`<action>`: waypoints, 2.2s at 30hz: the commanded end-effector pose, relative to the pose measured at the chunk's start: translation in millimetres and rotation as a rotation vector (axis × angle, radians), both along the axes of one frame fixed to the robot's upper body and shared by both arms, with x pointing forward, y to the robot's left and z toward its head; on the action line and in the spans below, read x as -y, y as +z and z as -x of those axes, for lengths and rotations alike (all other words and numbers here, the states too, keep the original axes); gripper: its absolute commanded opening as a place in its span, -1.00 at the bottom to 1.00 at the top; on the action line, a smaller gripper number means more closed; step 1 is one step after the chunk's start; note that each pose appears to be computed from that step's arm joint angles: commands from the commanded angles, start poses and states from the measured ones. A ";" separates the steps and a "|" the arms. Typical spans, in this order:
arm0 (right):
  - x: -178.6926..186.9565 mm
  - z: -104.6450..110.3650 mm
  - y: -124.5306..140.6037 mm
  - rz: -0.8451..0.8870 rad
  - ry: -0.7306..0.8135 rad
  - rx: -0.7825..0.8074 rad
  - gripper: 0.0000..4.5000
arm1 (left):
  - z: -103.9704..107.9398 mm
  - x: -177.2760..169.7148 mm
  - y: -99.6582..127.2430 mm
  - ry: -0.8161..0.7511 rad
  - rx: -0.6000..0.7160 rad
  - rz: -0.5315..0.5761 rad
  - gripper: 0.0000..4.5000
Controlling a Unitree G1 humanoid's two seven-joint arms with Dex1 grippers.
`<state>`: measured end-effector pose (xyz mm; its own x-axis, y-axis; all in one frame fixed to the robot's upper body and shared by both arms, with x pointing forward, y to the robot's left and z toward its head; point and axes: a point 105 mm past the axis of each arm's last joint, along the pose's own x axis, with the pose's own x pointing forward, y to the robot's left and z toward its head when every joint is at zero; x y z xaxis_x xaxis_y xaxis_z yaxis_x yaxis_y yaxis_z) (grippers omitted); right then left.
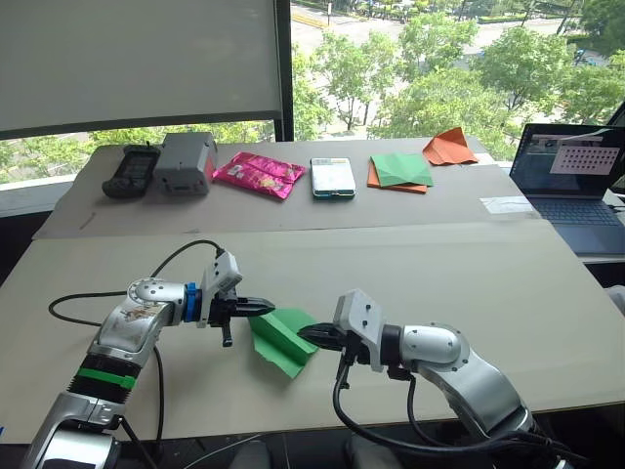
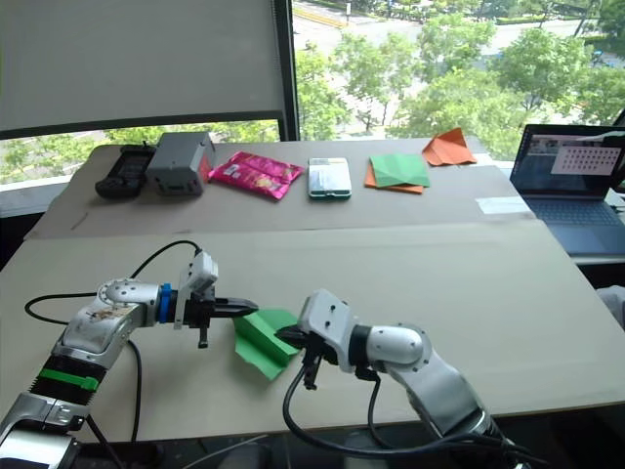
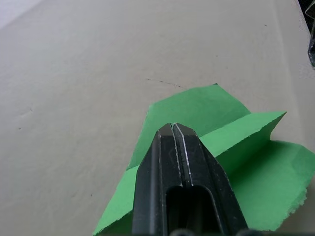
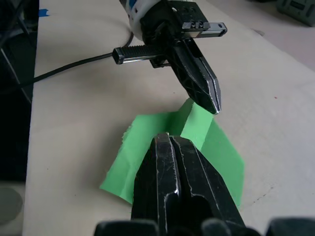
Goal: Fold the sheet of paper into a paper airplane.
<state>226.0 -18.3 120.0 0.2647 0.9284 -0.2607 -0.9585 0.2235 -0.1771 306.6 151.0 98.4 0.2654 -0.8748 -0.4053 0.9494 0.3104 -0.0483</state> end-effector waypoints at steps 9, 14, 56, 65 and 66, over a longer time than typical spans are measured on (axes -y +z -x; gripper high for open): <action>-25.5 0.0 -26.1 0.033 0.073 -0.074 -0.99 | 1.6 -3.6 13.5 -0.038 0.036 -0.020 -1.00; -23.0 0.2 -47.3 0.118 0.064 -0.101 -0.99 | 3.6 -5.7 15.6 -0.034 0.033 -0.021 -1.00; -15.8 -9.1 -21.1 0.238 0.085 0.197 -0.99 | 7.4 5.1 16.1 -0.035 0.024 0.008 -1.00; -23.4 4.3 -44.2 0.256 0.145 0.056 -0.99 | 13.5 6.1 10.8 -0.050 0.007 0.000 -1.00; -20.2 1.8 -52.2 0.276 0.127 0.042 -0.99 | 14.0 6.5 10.8 -0.052 0.005 0.001 -1.00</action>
